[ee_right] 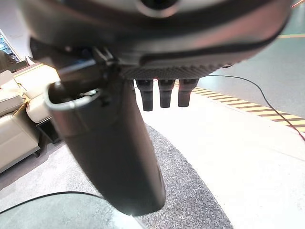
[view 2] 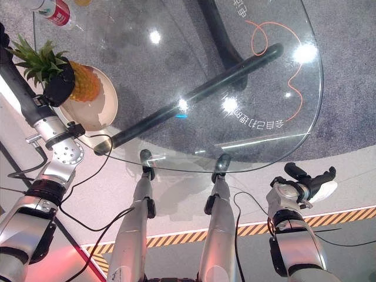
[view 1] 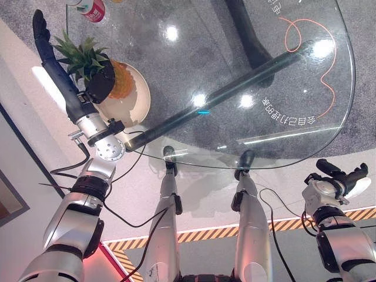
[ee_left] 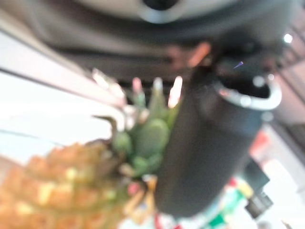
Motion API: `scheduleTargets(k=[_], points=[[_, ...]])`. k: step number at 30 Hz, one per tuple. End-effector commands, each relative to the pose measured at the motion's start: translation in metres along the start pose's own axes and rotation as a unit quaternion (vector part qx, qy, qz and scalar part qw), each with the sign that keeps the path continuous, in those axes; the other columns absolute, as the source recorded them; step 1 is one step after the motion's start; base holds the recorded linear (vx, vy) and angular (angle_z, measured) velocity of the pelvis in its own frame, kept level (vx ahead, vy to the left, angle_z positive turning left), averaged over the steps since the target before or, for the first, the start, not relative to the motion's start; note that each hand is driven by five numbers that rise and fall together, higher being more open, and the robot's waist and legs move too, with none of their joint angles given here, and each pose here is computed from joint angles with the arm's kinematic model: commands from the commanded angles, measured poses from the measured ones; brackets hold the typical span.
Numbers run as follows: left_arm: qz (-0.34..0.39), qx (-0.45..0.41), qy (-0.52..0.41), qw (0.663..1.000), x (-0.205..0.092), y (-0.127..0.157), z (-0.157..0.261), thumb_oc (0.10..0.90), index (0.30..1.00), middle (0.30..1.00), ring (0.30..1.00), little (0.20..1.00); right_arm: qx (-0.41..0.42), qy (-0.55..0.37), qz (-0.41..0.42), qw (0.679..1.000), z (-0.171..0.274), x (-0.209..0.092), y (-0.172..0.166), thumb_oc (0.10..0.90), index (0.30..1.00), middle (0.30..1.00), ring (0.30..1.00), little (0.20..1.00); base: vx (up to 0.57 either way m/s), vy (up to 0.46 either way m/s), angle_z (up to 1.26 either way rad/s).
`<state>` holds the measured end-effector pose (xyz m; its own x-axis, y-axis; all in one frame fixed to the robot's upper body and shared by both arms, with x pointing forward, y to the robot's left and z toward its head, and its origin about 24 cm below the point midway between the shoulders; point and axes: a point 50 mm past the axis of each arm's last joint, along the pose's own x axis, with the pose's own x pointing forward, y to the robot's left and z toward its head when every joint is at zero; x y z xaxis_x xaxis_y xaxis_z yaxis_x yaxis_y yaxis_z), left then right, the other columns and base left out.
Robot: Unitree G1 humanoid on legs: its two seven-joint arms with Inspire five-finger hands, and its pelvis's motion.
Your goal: Pick up the fruit to the plate
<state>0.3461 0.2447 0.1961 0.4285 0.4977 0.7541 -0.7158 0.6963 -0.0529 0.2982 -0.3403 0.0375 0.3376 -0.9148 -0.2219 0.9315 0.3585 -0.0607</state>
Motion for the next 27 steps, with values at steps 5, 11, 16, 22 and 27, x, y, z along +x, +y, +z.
scheduleTargets(k=[5,11,16,22,27], points=[[0.066,-0.038,-0.056,0.996,0.030,0.016,0.018,0.800,0.900,0.900,0.900,0.900,-0.003,-0.017,-0.067,0.998,0.002,0.016,-0.029,0.800,0.900,0.900,0.900,0.900,0.00,0.000,0.00],[0.061,-0.040,-0.049,0.996,0.024,0.016,0.015,0.800,0.900,0.900,0.900,0.900,-0.002,-0.017,-0.069,0.997,0.002,0.016,-0.030,0.800,0.900,0.900,0.900,0.900,0.00,0.000,0.00],[0.060,-0.040,-0.042,0.997,0.019,0.017,0.012,0.800,0.900,0.900,0.900,0.900,-0.001,-0.017,-0.069,0.997,0.001,0.016,-0.030,0.800,0.900,0.900,0.900,0.900,0.00,0.000,0.00],[0.059,-0.043,-0.034,0.997,0.014,0.020,0.008,0.800,0.900,0.900,0.900,0.900,-0.002,-0.018,-0.071,0.997,0.001,0.016,-0.032,0.800,0.900,0.900,0.900,0.900,0.00,0.000,0.00],[0.051,-0.044,-0.029,0.997,0.008,0.020,0.006,0.800,0.900,0.900,0.900,0.900,-0.001,-0.018,-0.072,0.997,0.000,0.016,-0.033,0.800,0.900,0.900,0.900,0.900,0.00,0.000,0.00]])
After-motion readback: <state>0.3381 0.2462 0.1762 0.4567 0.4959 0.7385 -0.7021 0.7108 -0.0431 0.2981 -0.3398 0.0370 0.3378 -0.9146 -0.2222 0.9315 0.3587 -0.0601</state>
